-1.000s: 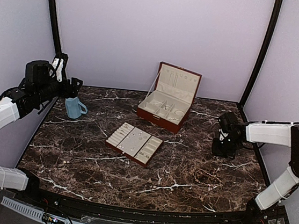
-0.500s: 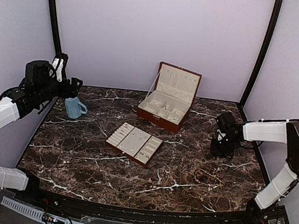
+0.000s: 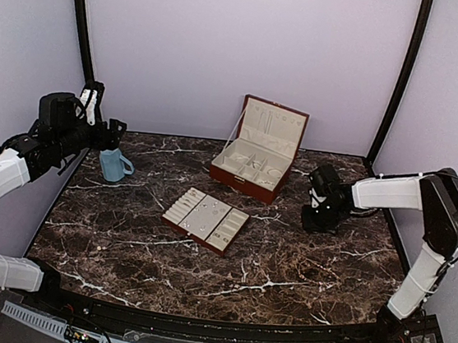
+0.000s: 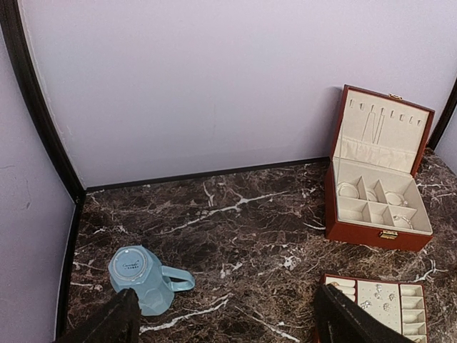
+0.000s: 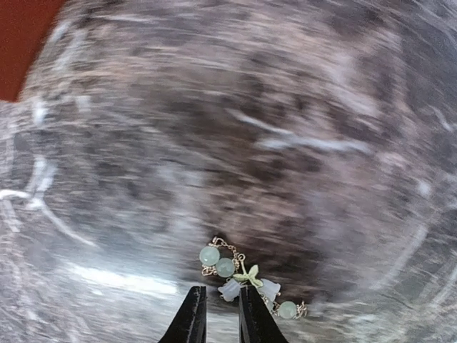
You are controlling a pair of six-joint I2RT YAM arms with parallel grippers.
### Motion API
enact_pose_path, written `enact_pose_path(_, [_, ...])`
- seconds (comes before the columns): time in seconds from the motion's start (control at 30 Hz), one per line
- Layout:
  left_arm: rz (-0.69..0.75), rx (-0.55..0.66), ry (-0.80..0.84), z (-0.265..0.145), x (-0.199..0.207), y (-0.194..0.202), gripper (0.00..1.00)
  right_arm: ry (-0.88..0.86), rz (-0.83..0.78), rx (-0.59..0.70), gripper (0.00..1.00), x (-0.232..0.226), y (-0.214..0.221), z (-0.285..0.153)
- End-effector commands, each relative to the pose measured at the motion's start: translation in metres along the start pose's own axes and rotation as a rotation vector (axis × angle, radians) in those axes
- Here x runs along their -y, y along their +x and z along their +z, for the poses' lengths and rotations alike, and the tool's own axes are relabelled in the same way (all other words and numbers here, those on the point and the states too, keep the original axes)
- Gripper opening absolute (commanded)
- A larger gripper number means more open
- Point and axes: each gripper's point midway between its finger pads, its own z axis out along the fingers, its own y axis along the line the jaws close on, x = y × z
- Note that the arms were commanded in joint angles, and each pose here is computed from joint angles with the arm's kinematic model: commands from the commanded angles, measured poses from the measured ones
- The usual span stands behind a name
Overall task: Organize the mixed jewelry
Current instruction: Move the bracelet to the center of the board.
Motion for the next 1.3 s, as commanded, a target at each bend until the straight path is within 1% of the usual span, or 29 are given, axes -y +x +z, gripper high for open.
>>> enact_pose_path(0.0, [0.011,0.008,-0.014,0.001,-0.003,-0.001,0.87,-0.103,-0.069,0.027,0.17,-0.045,-0.013,-0.003])
enact_pose_path(0.13, [0.012,0.005,-0.016,0.002,-0.004,0.000,0.87,-0.119,-0.070,0.059,0.17,-0.054,-0.021,-0.013])
enact_pose_path(0.3, [0.012,0.003,-0.014,0.002,-0.003,0.000,0.87,-0.030,-0.075,0.094,0.21,-0.034,-0.028,-0.023])
enact_pose_path(0.4, [0.012,0.004,-0.011,0.002,-0.003,0.000,0.87,0.023,-0.065,0.086,0.21,-0.019,-0.027,-0.021])
enact_pose_path(0.5, [0.011,0.003,-0.011,0.002,-0.003,0.001,0.87,0.024,-0.041,0.087,0.20,-0.013,-0.031,-0.020])
enact_pose_path(0.67, [0.010,0.003,-0.013,0.002,-0.003,0.001,0.87,-0.018,-0.062,0.066,0.19,-0.021,-0.030,-0.013])
enact_pose_path(0.8, [0.010,0.000,-0.012,0.003,-0.003,0.001,0.87,-0.064,-0.092,0.078,0.18,-0.030,-0.033,-0.015])
enact_pose_path(0.9, [0.009,-0.002,-0.010,0.004,-0.003,0.002,0.87,-0.096,-0.134,0.090,0.20,-0.040,-0.038,-0.017])
enact_pose_path(0.93, [0.009,-0.002,-0.010,0.004,-0.003,0.002,0.87,-0.097,-0.150,0.094,0.22,-0.042,-0.040,-0.017])
enact_pose_path(1.0, [0.010,-0.002,-0.010,0.004,-0.003,0.002,0.87,-0.087,-0.176,0.093,0.24,-0.044,-0.043,-0.016])
enact_pose_path(1.27, [0.009,-0.001,-0.012,0.003,-0.003,0.002,0.87,-0.076,-0.234,0.061,0.22,-0.052,-0.042,-0.002])
